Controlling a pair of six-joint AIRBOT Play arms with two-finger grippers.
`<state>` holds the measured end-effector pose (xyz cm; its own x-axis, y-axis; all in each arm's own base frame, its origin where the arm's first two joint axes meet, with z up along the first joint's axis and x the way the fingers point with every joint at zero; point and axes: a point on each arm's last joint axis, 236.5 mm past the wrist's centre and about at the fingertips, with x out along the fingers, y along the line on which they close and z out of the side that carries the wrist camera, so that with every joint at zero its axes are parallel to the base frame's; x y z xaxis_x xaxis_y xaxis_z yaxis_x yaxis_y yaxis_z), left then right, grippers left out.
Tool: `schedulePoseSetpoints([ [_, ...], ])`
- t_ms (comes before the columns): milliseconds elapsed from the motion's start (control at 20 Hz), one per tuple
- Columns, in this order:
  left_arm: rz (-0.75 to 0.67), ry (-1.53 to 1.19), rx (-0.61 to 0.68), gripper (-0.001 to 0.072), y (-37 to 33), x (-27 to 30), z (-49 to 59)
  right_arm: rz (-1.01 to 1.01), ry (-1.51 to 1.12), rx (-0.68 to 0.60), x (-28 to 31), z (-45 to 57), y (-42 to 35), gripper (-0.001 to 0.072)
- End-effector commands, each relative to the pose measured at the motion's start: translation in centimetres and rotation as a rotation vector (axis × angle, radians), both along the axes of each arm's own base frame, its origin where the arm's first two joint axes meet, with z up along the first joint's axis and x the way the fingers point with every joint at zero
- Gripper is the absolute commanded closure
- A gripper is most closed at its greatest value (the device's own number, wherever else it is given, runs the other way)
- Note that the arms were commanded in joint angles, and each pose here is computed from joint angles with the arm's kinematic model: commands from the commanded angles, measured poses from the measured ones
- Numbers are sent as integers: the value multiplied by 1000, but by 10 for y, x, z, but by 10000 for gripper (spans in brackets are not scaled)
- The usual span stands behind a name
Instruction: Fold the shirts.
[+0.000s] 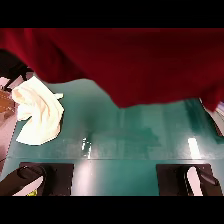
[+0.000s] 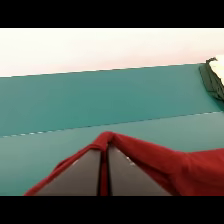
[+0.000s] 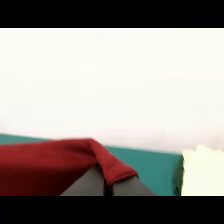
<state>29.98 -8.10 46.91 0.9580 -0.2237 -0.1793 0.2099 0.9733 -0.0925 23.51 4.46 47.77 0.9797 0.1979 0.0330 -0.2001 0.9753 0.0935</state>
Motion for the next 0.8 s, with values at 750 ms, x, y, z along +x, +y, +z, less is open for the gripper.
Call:
schedulePoseSetpoints([
  [750,-32,781,429,683,-16,61,-422,381,1360,393,236,-479,20,696],
])
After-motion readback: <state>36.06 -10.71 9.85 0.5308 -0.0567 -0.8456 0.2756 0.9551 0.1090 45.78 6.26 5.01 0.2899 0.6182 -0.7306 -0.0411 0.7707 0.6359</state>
